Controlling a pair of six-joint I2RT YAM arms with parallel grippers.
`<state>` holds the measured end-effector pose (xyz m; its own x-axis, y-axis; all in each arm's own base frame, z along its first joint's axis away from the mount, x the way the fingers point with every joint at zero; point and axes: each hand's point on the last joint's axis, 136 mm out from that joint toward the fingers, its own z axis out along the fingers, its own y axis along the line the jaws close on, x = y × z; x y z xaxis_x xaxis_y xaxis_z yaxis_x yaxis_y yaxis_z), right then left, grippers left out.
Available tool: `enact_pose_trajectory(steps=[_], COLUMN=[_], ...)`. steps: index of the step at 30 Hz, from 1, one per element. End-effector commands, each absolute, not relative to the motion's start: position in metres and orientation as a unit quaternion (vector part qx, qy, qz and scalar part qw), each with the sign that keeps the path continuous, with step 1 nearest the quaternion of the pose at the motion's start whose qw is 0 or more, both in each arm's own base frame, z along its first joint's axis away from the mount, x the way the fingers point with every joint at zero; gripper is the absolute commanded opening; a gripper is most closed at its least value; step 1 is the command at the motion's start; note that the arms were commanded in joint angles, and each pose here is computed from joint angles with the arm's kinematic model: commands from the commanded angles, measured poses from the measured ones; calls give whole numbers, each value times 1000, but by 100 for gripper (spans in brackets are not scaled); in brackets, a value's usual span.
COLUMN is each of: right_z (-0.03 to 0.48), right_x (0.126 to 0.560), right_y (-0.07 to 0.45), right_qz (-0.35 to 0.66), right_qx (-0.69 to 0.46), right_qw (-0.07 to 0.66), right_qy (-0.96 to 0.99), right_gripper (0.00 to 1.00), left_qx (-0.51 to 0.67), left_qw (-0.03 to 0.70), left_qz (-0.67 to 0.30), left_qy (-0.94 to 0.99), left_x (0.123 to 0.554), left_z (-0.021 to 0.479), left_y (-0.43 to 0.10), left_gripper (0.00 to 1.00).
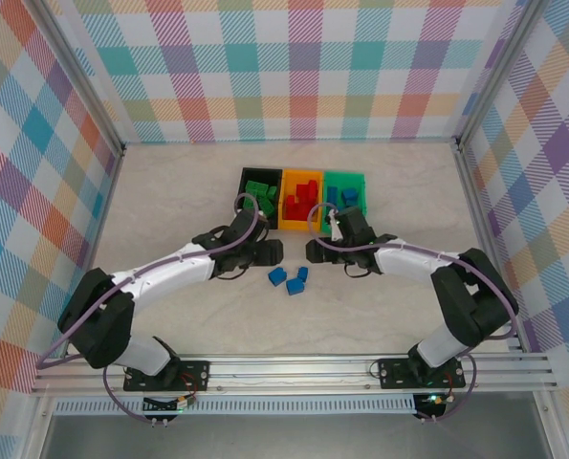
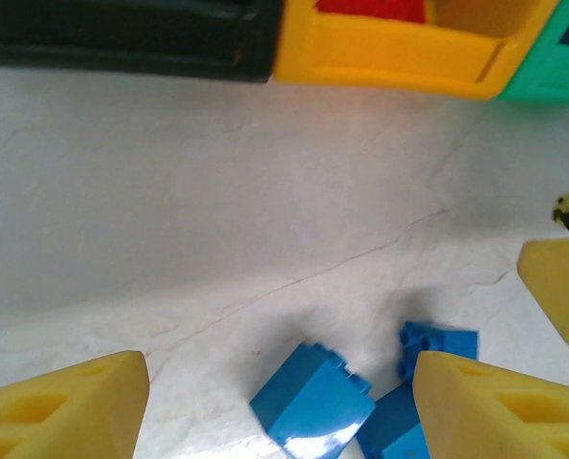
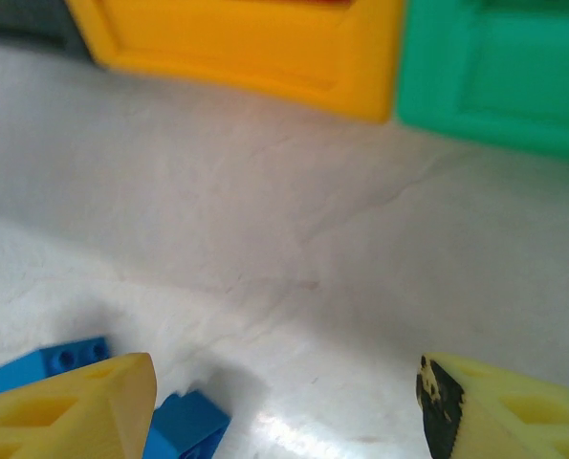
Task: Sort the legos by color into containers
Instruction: Pick up the lego from the center of the table.
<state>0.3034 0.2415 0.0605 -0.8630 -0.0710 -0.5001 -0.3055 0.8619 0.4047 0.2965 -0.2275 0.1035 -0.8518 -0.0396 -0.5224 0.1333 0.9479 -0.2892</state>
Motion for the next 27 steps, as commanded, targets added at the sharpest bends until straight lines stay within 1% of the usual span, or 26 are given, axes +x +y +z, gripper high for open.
enact_pose_trajectory(steps=[1, 6, 7, 11, 19, 21, 25, 27], right_z=[58, 59, 59, 52, 52, 48, 34, 28], right_x=[282, 264, 260, 249, 255, 260, 264, 264], right_y=[250, 250, 253, 264, 287, 285, 278, 276], right_qz=[227, 225, 229, 225, 223, 210, 178, 173], right_qx=[-115, -107, -107, -113, -125, -119, -110, -106], right_qw=[206, 177, 171, 146, 154, 164, 159, 155], right_qy=[945, 952, 952, 957, 954, 956, 965, 967], right_gripper=[73, 73, 73, 73, 72, 69, 59, 49], left_qx=[2, 1, 0, 1, 6, 6, 5, 3], left_qw=[289, 279, 289, 286, 284, 283, 278, 276], left_qz=[-155, -140, -148, -151, -154, -155, -158, -157], left_qy=[945, 950, 946, 946, 946, 946, 947, 948], left_x=[298, 289, 293, 292, 292, 291, 288, 286], left_z=[106, 92, 93, 88, 87, 87, 85, 83], left_y=[-217, -207, -210, -211, -213, -213, -212, -211], left_gripper=[73, 72, 72, 72, 72, 72, 72, 72])
